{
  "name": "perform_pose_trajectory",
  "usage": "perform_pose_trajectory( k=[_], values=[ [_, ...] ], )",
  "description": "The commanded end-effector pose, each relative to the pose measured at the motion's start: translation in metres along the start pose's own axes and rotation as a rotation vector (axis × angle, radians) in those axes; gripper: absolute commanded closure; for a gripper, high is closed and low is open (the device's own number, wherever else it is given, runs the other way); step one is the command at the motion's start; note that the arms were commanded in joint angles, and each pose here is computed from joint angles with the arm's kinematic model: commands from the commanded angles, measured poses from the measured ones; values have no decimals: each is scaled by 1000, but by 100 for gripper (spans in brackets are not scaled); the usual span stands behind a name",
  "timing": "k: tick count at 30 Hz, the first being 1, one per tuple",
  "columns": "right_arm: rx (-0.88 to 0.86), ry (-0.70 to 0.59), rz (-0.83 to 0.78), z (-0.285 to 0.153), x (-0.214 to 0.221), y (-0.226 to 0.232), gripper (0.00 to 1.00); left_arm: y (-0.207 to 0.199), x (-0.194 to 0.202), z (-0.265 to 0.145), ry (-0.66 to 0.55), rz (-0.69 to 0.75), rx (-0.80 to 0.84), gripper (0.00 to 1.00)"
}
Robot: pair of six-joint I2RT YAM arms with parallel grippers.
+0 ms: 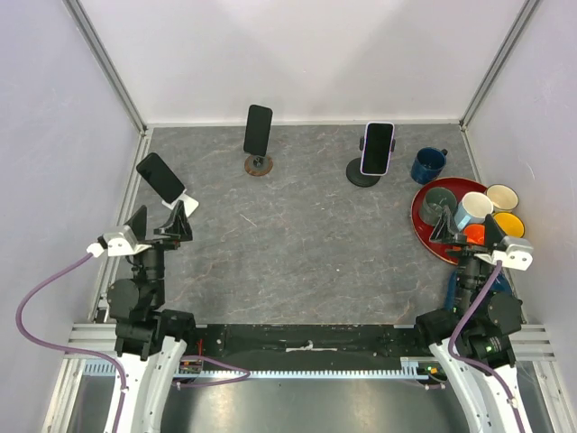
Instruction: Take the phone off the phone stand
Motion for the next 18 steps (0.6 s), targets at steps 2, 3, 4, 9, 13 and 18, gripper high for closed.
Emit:
perform_pose_trajectory(
  k=[2, 3, 4, 9, 13, 18],
  values=[
    [29, -26, 37, -3, -16, -1, 2, -2, -5, 6, -9, -9, 2, 0],
    [41, -26, 38, -3, -15, -2, 2, -2, -5, 7, -5, -8, 1, 0],
    [55, -28, 37, -3, -16, -3, 2, -2, -4, 8, 2, -4, -1, 0],
    [57, -26, 43, -4, -16, -3, 2, -3, 1, 12, 43, 4, 7, 0],
    [59, -26, 71, -4, -17, -2, 2, -5, 5, 17, 87, 8, 11, 0],
    [55, -19, 77, -4, -16, -1, 2, -6, 28, 30, 233, 35, -4, 0]
  ],
)
Point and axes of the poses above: each gripper's point midway between its finger pads, its own z axis out along the fingers, its own y axis along the line the jaws close on, x = y × z, the point moved 8 cm from there along -z, back along the fingers, and after that the axes turned 11 degrees about z, right-handed, at the moved point
